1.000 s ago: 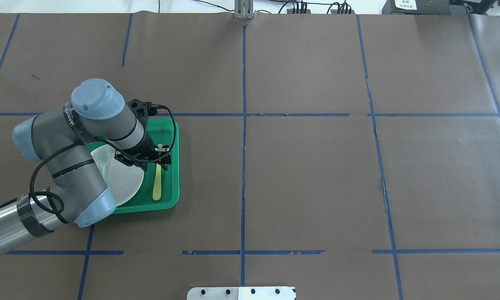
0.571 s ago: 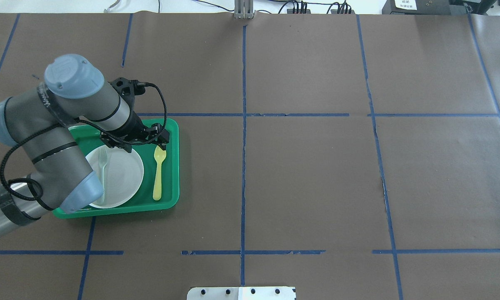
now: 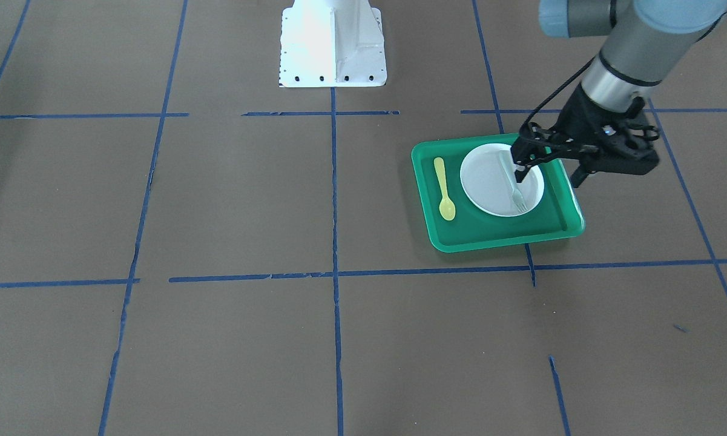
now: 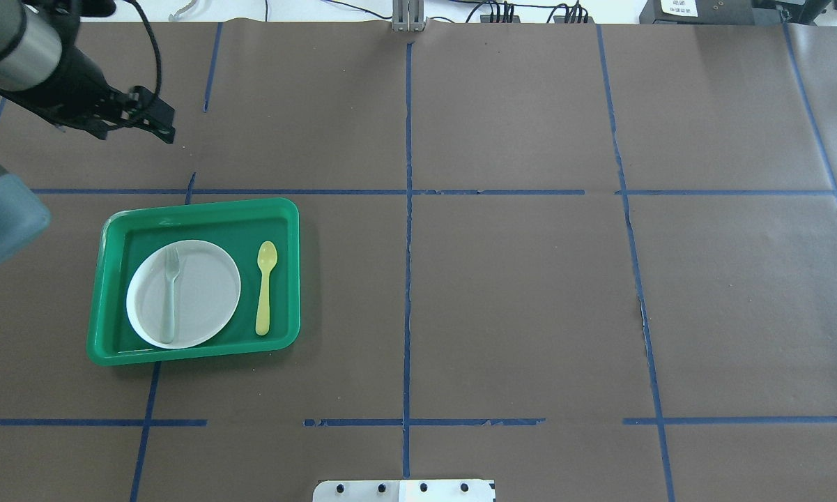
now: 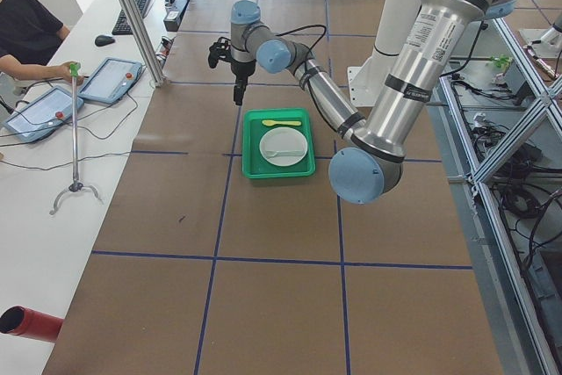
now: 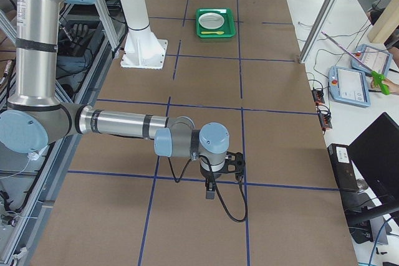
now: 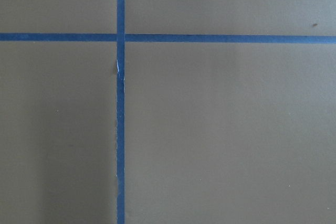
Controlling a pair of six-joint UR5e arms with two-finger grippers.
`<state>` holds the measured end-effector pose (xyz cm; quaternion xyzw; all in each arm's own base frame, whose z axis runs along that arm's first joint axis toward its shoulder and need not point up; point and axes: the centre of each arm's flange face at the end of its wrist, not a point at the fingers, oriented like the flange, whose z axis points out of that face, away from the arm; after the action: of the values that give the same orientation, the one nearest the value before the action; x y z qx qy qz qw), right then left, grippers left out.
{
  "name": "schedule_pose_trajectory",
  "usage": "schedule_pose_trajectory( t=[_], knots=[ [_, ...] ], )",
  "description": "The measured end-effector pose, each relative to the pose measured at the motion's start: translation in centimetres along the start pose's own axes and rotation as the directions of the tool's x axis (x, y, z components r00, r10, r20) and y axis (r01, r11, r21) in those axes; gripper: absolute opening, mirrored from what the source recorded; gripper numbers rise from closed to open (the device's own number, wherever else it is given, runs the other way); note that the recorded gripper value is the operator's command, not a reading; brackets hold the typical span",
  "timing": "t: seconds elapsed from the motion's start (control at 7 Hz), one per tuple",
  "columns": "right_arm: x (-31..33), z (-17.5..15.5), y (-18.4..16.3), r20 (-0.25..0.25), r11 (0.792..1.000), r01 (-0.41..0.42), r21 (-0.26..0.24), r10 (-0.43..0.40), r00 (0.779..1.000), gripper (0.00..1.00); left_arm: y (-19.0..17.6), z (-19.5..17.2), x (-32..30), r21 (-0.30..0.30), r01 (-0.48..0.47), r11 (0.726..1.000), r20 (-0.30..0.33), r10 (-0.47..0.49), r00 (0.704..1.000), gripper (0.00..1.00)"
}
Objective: Place spoon
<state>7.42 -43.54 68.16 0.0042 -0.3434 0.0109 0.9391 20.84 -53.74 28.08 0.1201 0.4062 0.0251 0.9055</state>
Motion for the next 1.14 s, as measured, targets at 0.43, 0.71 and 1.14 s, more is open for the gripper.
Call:
schedule_pose_trajectory(
  t=[0.43, 0.71, 1.14],
  knots=[
    [0.0, 0.0, 0.0, 0.0, 1.0, -0.001, 0.0, 0.001, 1.0, 1.0, -1.3, -2.7, -20.2, -0.017, 0.031, 0.999, 0.117, -0.029, 0.993, 1.0],
    [0.0, 0.0, 0.0, 0.0, 1.0, 0.0, 0.0, 0.0, 1.0, 1.0, 2.6, -3.2, -31.4, -0.081, -0.003, 0.997, 0.125, 0.014, 0.992, 1.0],
    [0.0, 0.0, 0.0, 0.0, 1.0, -0.001, 0.0, 0.001, 1.0, 1.0, 11.7, 0.0, -41.2, -0.171, 0.008, 0.985, 0.126, 0.013, 0.992, 1.0]
  ],
)
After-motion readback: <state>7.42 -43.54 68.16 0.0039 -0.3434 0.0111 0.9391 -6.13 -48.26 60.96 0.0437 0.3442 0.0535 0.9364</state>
